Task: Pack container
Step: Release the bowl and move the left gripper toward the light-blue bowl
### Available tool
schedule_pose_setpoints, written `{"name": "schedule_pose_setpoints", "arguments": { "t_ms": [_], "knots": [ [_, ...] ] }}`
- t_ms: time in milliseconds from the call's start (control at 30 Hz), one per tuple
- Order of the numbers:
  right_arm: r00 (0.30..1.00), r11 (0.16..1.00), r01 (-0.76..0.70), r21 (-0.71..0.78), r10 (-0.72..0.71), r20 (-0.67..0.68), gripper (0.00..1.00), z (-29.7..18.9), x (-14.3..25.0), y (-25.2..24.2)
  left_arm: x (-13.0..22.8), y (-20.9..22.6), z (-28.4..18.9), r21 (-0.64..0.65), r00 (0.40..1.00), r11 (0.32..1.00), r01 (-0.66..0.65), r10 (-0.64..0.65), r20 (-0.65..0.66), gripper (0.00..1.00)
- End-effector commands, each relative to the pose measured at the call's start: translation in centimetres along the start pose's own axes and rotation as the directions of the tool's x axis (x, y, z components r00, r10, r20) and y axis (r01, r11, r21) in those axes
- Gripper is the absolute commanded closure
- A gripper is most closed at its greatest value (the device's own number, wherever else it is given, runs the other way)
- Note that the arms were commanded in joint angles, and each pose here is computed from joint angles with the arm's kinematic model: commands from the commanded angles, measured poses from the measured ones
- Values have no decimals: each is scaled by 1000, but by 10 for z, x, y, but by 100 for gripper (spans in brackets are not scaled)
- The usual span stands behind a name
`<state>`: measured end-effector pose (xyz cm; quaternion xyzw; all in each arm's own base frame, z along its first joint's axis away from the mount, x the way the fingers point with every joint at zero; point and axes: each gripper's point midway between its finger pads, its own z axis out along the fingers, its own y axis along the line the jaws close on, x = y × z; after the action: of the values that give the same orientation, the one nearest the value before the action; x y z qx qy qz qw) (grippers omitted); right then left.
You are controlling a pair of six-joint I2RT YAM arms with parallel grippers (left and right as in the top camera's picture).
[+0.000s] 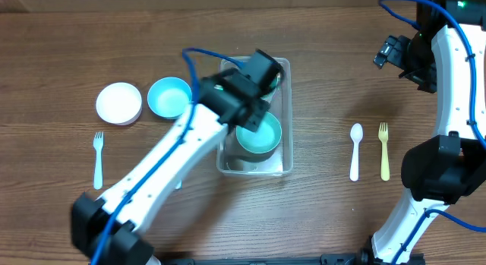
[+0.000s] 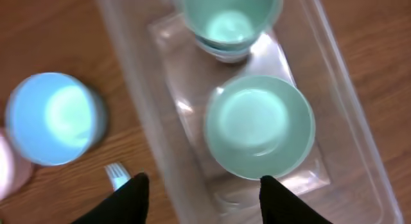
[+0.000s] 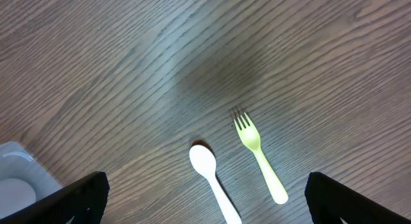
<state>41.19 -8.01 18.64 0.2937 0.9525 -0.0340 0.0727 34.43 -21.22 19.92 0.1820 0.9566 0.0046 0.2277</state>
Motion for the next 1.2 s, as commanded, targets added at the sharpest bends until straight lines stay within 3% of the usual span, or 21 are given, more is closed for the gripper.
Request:
{"name": "schedule_pose_setpoints", "arguments": {
  "t_ms": [0, 100, 233, 367, 533, 700, 933, 1067, 1167],
  "knots": [
    [998, 1000, -10, -25, 11, 61, 0, -22, -5, 0, -7, 67, -25, -89, 978, 975, 206, -202, 52, 20],
    [998, 1000, -10, -25, 11, 61, 0, -22, -5, 0, 11, 108, -11, -130, 972, 965, 229, -234, -21, 14],
    [998, 1000, -10, -25, 11, 61, 0, -22, -5, 0, 30, 137, 23, -134, 962, 960, 244, -257, -91, 19],
    [998, 1000, -10, -25, 11, 61, 0, -22, -5, 0, 40, 115, 61, 21, 983, 993, 112, -107, -151, 28],
    [998, 1000, -10, -25, 11, 61, 0, -22, -5, 0, 55, 117, 103, -15, 975, 999, -32, 27, -219, 32],
    [998, 1000, -10, -25, 11, 61, 0, -22, -5, 0, 67, 130, 138, -77, 958, 996, -44, 20, -286, 37],
    [998, 1000, -10, -25, 11, 61, 0, -22, -5, 0, 61, 140, 170, -100, 965, 993, -56, 28, -262, 39],
    [998, 1000, -10, -25, 11, 61, 0, -22, -5, 0, 60, 146, 180, -126, 967, 991, -54, 20, -254, 50],
    [998, 1000, -10, -25, 11, 61, 0, -22, -5, 0, 58, 148, 181, -129, 969, 990, -52, 19, -248, 52]
  ]
}}
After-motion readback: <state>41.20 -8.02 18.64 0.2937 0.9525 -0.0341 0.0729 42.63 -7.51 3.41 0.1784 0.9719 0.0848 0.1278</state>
